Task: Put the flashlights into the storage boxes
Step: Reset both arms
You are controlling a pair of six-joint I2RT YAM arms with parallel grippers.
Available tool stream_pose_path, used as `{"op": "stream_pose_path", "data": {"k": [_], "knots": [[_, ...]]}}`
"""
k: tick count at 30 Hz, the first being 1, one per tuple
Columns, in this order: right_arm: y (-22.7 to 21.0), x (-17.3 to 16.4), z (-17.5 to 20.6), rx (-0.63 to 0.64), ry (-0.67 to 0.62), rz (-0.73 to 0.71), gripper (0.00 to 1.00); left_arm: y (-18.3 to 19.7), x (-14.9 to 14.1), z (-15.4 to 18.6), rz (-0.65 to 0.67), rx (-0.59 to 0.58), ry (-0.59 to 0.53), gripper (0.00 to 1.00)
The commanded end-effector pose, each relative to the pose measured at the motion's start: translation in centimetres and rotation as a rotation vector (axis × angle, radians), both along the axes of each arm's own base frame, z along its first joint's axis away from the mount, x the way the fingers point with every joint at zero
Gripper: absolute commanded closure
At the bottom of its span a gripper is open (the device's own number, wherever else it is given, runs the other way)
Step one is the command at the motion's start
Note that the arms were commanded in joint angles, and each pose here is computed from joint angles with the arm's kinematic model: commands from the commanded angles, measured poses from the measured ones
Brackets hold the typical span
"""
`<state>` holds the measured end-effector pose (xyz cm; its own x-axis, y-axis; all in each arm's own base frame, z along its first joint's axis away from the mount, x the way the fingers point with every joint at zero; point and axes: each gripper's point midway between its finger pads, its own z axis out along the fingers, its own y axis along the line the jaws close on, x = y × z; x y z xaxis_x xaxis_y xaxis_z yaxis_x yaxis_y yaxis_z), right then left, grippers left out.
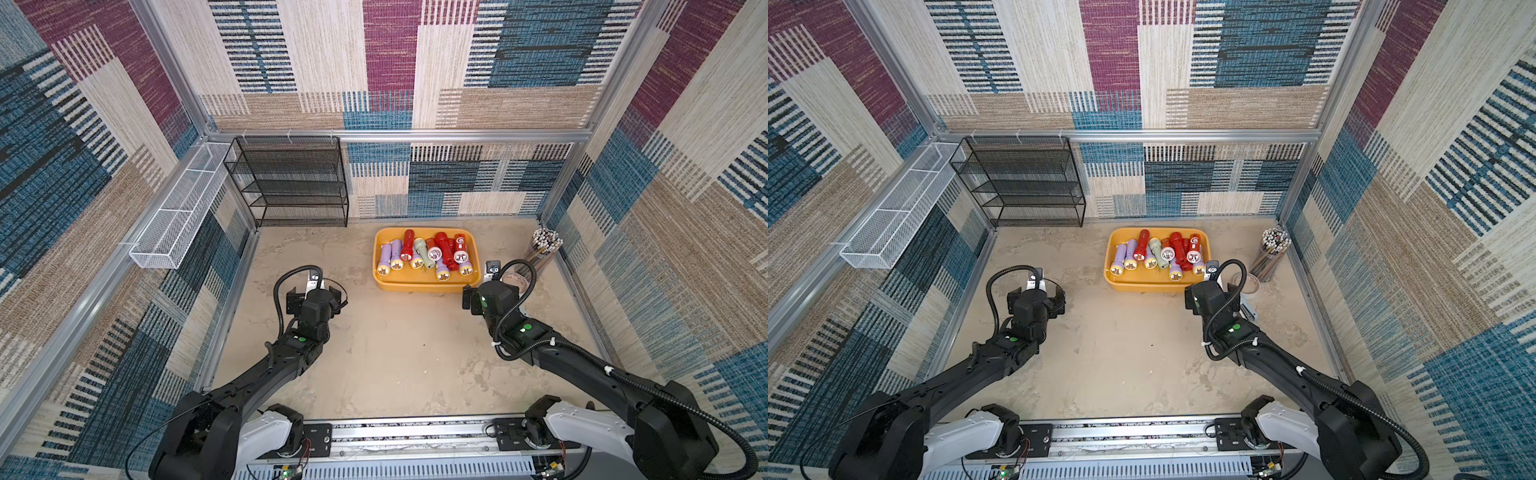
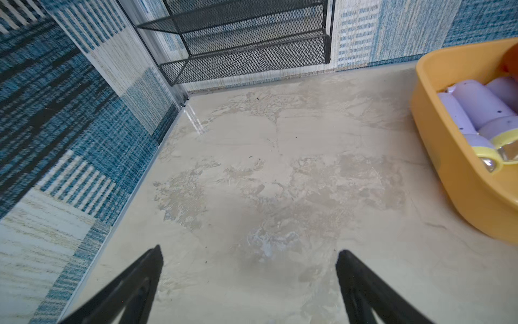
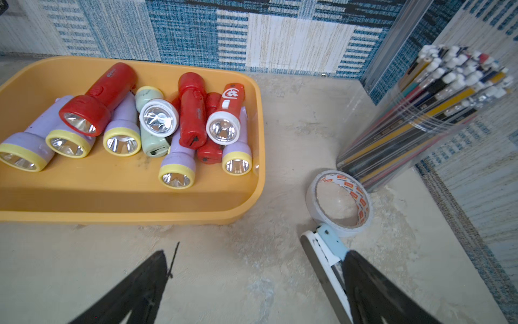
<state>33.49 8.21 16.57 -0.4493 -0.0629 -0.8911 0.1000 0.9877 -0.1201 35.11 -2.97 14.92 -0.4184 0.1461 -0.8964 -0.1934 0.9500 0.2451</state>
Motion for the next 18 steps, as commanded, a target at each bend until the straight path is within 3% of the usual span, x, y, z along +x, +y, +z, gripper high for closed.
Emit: {"op": "stream_pose_path", "data": {"k": [1,9,13,18], "knots": [[-0.8,1.2,0.9,-0.011,-0.088,-0.020,0.00,0.8,1.3,0.1,0.015,0.005,-0.029,0.01],[-4.2,3.0,2.2,0.018,-0.222,-0.106,0.00,3.8,1.8,-0.5,0.115,0.073,-0.065,0.02],[-5.4,3.9,1.6,0.003,-0.239,-0.116,0.00,5.4,0.9,-0.3,0.133,-0.022,-0.152,0.01],[-6.6,4.5,0.5,-0.007,-0.239,-0.122,0.00,5.7,1.3,-1.0,0.105,-0.073,-0.147,0.03]]}}
